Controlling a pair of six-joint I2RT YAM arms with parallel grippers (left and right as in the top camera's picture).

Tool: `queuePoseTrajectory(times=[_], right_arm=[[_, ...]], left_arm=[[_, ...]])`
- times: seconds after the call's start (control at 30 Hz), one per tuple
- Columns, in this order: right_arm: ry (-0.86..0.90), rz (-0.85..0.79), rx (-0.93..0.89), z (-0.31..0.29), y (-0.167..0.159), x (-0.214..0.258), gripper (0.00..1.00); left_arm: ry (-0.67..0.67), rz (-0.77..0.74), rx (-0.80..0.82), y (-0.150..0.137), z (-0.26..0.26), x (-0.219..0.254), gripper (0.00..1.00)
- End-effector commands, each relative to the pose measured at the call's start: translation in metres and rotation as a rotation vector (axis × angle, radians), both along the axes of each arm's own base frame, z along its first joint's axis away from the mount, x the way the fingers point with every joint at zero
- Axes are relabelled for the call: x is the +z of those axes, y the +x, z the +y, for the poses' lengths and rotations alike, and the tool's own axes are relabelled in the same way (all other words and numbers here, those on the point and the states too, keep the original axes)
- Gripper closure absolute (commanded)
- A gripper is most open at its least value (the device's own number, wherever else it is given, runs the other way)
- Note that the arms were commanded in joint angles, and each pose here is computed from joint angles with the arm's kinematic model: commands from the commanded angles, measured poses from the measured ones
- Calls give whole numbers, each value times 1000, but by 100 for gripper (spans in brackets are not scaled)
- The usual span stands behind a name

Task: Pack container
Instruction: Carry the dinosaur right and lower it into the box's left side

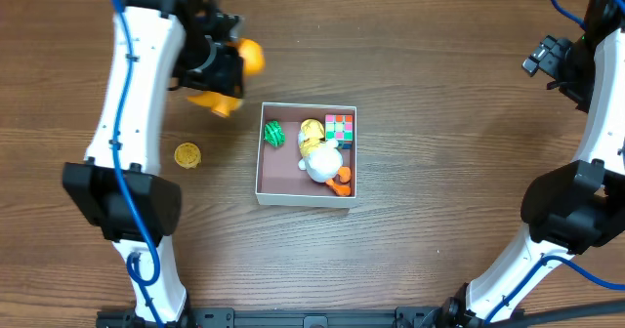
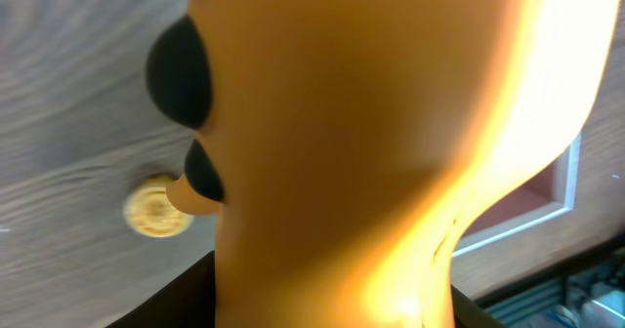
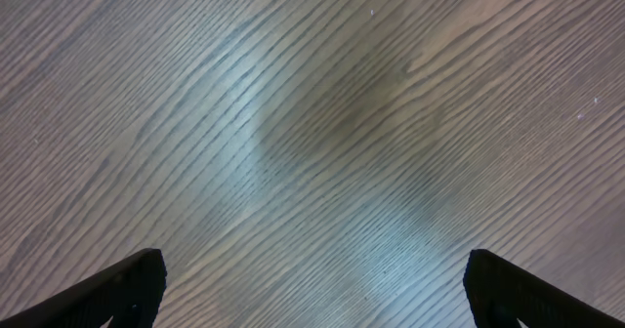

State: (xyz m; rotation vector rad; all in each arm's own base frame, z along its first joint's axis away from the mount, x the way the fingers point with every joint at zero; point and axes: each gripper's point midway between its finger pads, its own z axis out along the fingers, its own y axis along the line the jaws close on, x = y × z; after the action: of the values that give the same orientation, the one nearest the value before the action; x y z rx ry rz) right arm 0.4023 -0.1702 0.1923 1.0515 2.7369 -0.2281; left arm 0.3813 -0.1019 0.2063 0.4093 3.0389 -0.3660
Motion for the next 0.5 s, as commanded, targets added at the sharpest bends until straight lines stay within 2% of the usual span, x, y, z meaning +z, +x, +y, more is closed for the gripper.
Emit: queuePoseTrajectory(times=[0.0, 0.27, 0.47], right_arm=[[-7, -18, 6, 1, 0, 7, 0], [-7, -18, 6, 1, 0, 7, 0], [-7, -18, 6, 1, 0, 7, 0]], left_arm=[[-21, 13, 47, -16, -38, 12, 43], [38, 189, 192, -49, -76, -25, 42], [86, 271, 226, -68, -89, -59, 41]])
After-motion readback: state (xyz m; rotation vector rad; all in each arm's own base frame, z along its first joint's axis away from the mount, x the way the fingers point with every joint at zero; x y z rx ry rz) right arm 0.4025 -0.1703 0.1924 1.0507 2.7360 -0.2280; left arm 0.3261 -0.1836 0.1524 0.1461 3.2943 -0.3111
